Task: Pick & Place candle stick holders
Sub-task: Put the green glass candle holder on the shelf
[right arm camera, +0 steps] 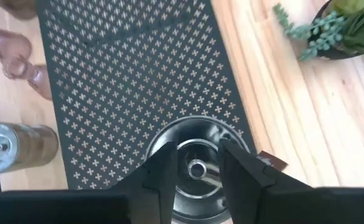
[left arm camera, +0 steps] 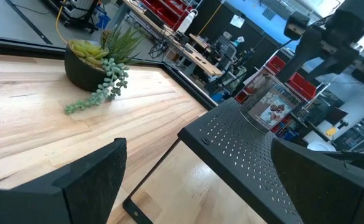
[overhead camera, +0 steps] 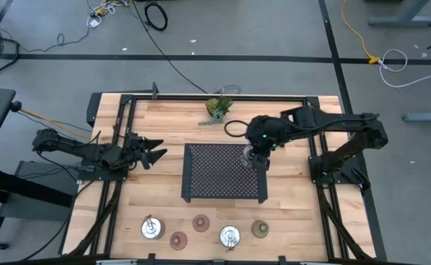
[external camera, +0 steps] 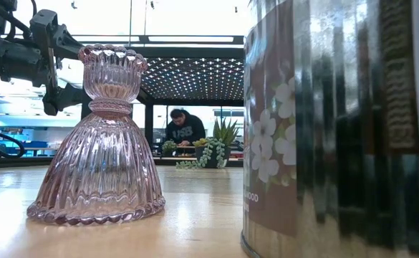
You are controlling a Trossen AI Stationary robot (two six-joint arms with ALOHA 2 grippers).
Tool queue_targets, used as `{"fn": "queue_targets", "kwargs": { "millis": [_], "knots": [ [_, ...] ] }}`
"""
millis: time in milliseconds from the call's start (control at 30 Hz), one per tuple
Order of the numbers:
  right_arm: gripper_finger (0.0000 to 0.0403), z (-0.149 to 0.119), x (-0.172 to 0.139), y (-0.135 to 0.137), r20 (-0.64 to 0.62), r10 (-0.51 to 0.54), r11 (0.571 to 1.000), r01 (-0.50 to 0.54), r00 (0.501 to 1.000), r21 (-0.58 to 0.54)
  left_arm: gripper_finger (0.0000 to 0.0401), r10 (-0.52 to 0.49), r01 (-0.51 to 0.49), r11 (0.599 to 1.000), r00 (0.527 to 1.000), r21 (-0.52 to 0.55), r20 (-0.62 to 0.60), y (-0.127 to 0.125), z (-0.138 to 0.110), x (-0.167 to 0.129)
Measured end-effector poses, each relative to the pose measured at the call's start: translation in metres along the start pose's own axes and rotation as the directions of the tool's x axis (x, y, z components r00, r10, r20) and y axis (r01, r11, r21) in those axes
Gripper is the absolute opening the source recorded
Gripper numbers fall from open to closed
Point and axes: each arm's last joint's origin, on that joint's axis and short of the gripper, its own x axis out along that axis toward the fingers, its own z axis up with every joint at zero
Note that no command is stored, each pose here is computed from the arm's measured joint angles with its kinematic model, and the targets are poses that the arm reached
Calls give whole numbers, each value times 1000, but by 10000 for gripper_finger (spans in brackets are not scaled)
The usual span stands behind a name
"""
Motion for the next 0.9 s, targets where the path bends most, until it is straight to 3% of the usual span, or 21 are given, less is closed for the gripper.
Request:
{"fn": "queue_targets", "kwargs": {
  "millis": [133, 267, 433, 667, 900],
  "knots": [
    [119, -4, -15, -1, 37, 35, 998, -37, 999, 57, 399, 0, 0, 1000, 1000, -1, 0, 0, 0, 0],
    [119, -14, -18, 7, -33, 72, 995, -69, 997, 73, 399, 0, 0, 1000, 1000, -1, 1, 0, 0, 0],
    [119, -32, -22, 37, -111, 115, 993, -115, 987, 15, 399, 0, 0, 1000, 1000, -1, 0, 0, 0, 0],
    [119, -57, -30, 88, -82, 174, 984, -177, 981, -27, 399, -11, 11, 1000, 1000, -10, -9, 0, 0, 0],
    [119, -101, 0, 136, -112, 277, 958, -283, 954, -42, 399, -32, 32, 999, 999, -13, -26, -1, -1, 0]
  ]
}}
